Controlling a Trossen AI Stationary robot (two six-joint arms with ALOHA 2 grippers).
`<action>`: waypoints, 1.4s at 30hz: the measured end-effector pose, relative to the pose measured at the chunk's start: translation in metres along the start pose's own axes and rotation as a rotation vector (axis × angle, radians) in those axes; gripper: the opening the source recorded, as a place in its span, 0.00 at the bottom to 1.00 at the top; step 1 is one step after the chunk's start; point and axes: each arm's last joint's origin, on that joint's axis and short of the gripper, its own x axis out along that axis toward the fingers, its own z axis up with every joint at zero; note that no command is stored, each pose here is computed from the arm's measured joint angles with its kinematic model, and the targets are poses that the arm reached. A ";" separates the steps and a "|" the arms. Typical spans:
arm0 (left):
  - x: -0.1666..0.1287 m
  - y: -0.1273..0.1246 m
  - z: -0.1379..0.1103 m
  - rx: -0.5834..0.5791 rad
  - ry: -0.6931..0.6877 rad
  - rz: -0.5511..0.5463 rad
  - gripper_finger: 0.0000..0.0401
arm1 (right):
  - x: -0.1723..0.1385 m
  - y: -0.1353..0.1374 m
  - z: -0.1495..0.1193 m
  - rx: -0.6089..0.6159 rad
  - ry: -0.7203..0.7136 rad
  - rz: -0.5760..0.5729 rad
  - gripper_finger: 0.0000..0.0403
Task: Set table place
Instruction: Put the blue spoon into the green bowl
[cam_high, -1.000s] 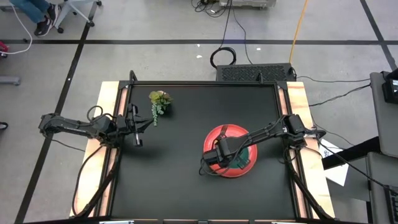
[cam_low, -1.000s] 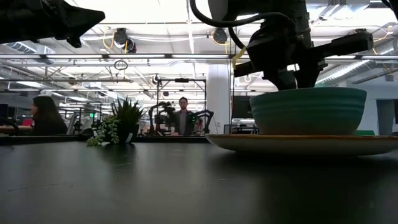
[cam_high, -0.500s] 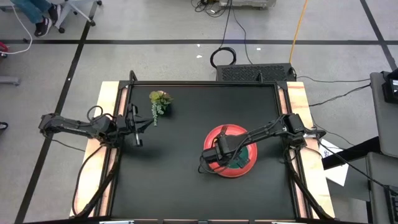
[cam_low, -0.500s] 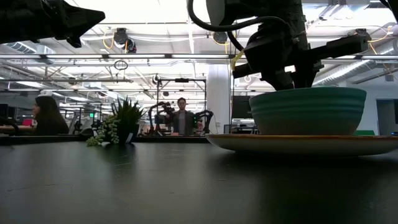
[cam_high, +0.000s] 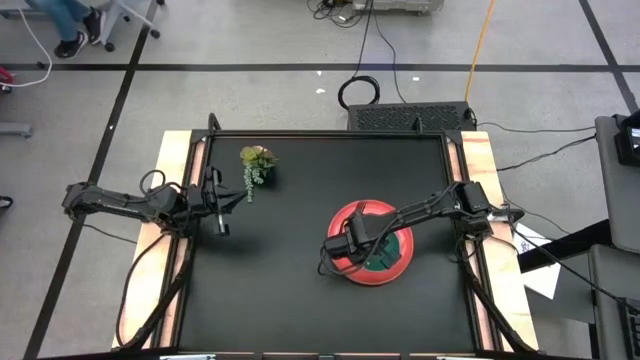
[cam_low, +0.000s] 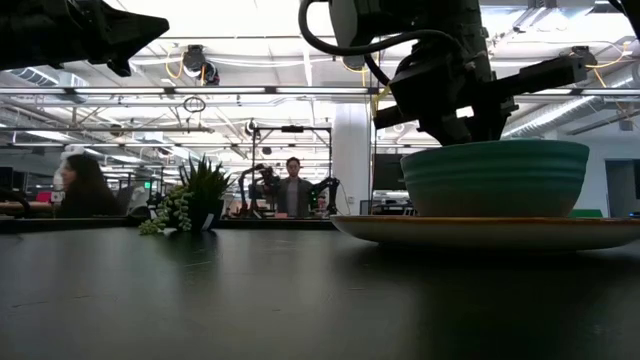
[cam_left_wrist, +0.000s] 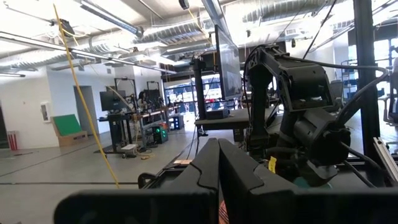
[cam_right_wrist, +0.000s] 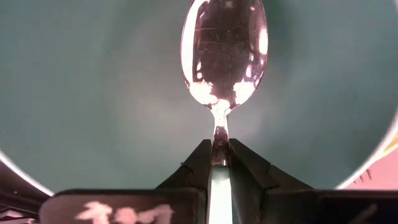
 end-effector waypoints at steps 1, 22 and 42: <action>0.000 0.000 0.000 0.000 0.000 0.000 0.02 | 0.000 0.000 0.000 0.000 -0.002 0.001 0.07; 0.000 0.000 0.000 0.000 0.000 0.000 0.02 | 0.001 -0.004 0.002 0.015 -0.055 0.033 0.07; 0.000 0.000 0.000 0.003 0.001 0.000 0.02 | 0.000 0.002 0.002 0.004 0.007 -0.034 0.07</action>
